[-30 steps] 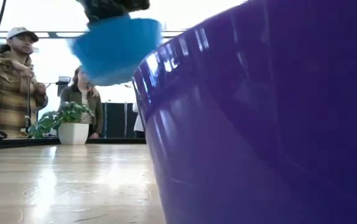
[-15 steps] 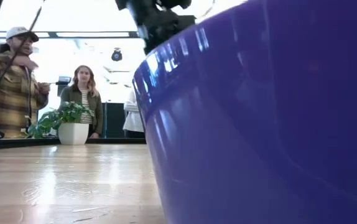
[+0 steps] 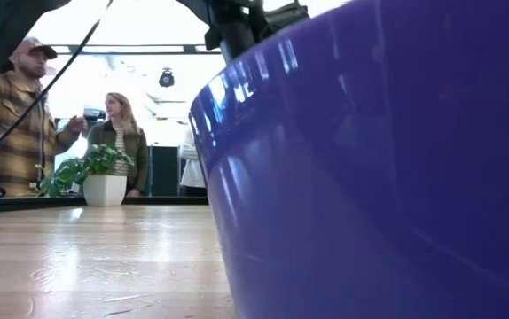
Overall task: Pick & Place Mini bowls
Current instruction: Stack the blue bowl on top of the blue bowl on the shelf
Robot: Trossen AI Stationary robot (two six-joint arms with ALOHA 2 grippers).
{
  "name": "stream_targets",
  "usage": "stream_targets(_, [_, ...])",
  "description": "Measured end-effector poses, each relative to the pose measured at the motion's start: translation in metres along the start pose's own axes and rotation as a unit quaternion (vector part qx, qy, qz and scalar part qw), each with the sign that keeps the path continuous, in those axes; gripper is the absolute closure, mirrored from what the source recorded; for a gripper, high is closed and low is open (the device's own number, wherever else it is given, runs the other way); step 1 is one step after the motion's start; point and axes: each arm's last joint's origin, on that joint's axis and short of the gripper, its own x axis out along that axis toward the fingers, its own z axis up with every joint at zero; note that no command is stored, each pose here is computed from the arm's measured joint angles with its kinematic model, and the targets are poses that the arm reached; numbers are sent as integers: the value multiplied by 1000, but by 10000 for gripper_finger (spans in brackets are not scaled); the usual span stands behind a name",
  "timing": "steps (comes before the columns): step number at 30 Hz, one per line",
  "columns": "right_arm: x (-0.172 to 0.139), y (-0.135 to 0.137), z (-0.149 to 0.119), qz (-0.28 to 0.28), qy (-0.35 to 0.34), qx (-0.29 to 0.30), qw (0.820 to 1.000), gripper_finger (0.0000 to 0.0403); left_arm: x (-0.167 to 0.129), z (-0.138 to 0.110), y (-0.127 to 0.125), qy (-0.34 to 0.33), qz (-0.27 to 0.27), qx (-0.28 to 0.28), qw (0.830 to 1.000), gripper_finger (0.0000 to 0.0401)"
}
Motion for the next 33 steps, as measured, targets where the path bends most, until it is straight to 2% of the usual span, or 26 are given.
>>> stream_targets(16, [0, 0, 0, 0, 0, -1, 1000, 344, 26, -2, 4, 11, 1, -3, 1000, 400])
stream_targets(33, [0, 0, 0, 0, 0, -1, 1000, 344, 26, -1, 4, 4, 6, 13, 1000, 358])
